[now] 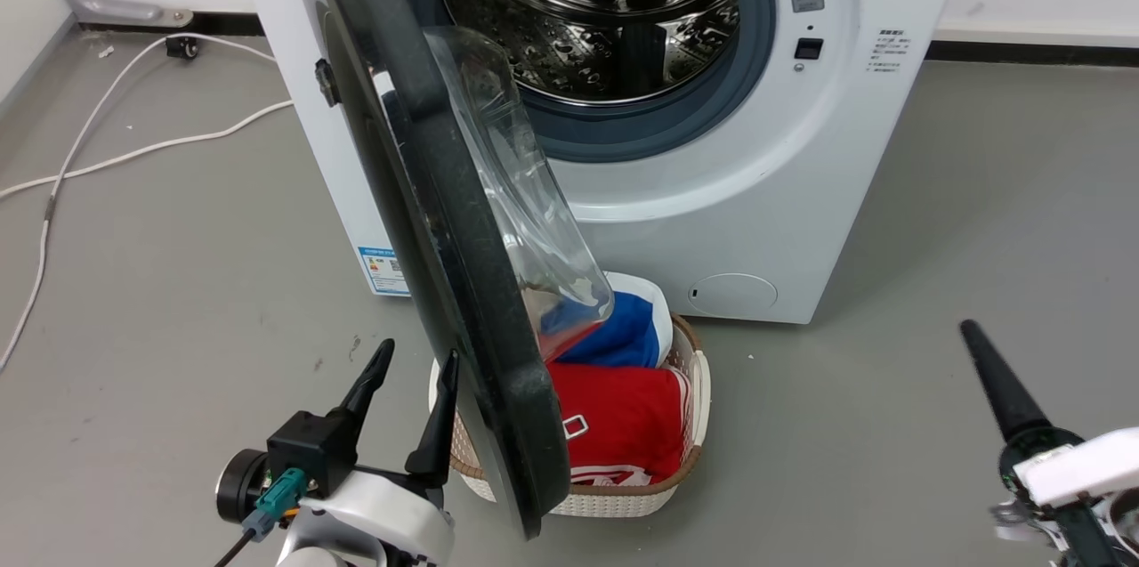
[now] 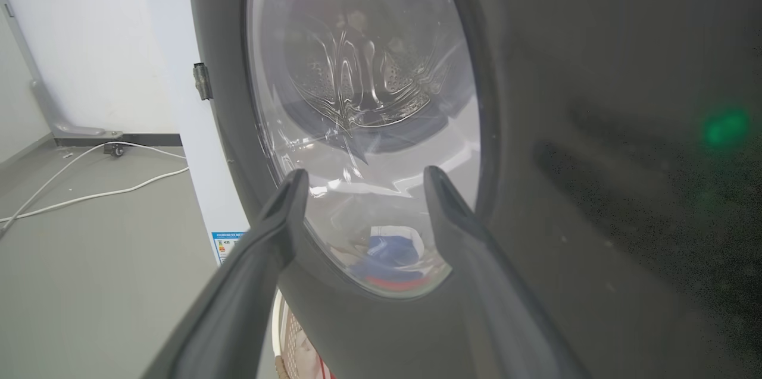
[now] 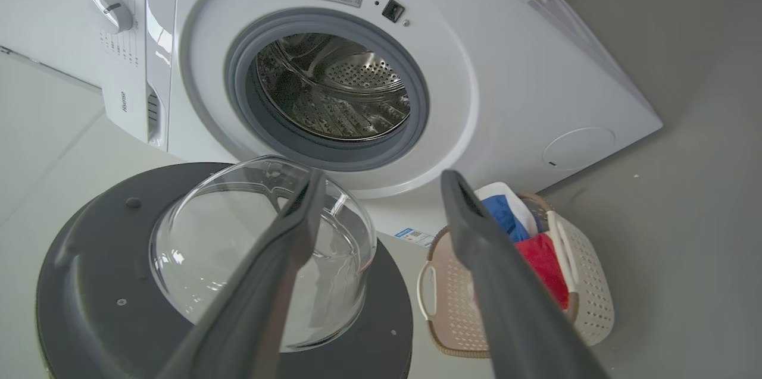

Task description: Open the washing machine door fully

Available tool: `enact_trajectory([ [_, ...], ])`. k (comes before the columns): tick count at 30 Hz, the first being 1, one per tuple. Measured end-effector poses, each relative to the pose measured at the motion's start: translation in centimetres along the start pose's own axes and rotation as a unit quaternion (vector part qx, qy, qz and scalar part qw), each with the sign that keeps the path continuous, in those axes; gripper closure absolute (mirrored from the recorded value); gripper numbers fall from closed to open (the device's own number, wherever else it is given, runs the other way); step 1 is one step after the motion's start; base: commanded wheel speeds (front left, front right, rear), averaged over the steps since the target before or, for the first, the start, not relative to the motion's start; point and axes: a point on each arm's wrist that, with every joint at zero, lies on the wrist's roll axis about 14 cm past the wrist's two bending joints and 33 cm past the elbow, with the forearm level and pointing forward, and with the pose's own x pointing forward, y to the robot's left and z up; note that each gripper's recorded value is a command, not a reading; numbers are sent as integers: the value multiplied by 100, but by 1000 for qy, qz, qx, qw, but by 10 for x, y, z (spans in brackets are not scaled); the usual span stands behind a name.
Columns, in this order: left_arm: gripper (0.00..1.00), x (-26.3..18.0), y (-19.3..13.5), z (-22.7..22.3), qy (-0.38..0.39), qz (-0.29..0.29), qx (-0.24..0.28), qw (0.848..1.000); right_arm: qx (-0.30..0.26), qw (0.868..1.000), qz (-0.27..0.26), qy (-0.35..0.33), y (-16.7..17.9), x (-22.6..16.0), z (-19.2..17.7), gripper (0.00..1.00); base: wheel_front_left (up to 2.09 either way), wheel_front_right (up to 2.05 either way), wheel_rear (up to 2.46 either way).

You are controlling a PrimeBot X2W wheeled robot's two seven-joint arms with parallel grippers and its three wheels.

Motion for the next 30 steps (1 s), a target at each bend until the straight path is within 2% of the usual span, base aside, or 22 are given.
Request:
enact_trajectory([
  [3,0,2,-2,0,0,-4,0,1000,-111,992,-12,-58,-14,-7,33,0,0,0,0],
  [5,0,3,-1,0,1,-4,0,1000,-189,976,-18,-106,-15,-12,61,0,0,0,0],
  [7,0,4,-1,-2,3,-5,-1,1000,-251,957,-19,-141,-9,-18,74,0,0,0,0],
  [12,0,5,-1,-5,8,-3,-4,1000,-378,907,-18,-187,13,-37,80,0,0,0,0],
  [15,0,6,1,-6,9,-1,-3,1000,-429,883,-15,-191,34,-41,75,0,0,0,0],
  [17,0,7,3,-5,9,3,-1,1000,-453,873,-22,-180,39,-44,66,0,0,0,0],
  [20,0,9,5,-6,9,5,0,1000,-468,871,-42,-146,31,-47,48,0,0,0,0],
  [26,0,9,7,-7,12,6,2,1000,-460,882,-51,-90,15,-47,12,0,0,0,0],
  [30,0,9,11,-6,11,8,8,1000,-454,885,-55,-81,9,-49,5,0,0,0,0],
])
